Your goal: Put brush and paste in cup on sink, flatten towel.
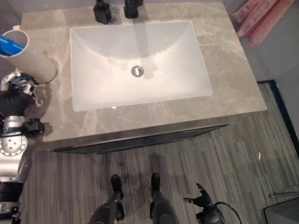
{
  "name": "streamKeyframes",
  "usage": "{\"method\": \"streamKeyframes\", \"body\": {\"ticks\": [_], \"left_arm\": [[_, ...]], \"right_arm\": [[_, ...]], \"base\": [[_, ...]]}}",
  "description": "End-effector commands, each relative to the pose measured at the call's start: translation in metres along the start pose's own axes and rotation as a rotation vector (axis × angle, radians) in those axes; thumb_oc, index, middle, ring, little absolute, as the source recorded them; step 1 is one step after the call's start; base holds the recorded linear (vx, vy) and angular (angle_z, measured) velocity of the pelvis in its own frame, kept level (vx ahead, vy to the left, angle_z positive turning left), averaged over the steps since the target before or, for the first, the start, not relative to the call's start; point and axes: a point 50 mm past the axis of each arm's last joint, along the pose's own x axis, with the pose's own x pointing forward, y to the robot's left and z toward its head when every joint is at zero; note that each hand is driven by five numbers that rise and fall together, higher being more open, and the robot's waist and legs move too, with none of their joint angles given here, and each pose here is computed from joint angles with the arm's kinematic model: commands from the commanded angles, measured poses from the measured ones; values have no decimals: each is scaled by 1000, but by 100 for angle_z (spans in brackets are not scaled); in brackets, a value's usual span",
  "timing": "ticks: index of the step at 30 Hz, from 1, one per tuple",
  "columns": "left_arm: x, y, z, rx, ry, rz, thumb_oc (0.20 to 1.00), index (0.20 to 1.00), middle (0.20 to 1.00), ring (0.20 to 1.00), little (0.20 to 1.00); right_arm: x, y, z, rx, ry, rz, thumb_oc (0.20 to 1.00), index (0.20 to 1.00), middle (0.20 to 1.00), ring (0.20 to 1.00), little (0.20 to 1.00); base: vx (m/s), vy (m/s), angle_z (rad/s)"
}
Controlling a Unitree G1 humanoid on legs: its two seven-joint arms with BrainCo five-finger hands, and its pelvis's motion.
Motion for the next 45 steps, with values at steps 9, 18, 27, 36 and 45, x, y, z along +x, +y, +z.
{"method": "streamKeyframes", "body": {"ticks": [9,18,27,36,45], "left_arm": [[27,-1,28,-44,-165,50,200,200,200,200,200],[39,4,36,-32,-192,66,200,200,200,200,200],[47,11,41,-8,-202,88,200,200,200,200,200],[54,14,45,11,-206,94,200,200,200,200,200],[66,9,51,17,-221,78,200,200,200,200,200]], "right_arm": [[2,-8,5,-67,-36,-7,1000,1000,1000,1000,1000],[3,-7,8,-82,-51,-1,1000,1000,1000,1000,1000],[2,-8,10,-69,-67,-2,1000,1000,1000,1000,1000],[3,-13,12,-76,-80,-13,1000,1000,1000,1000,1000],[2,-14,15,-87,-100,-7,1000,1000,1000,1000,1000]], "base": [[0,0,0],[15,0,-2],[3,0,0],[0,0,0],[-2,0,-1]]}}
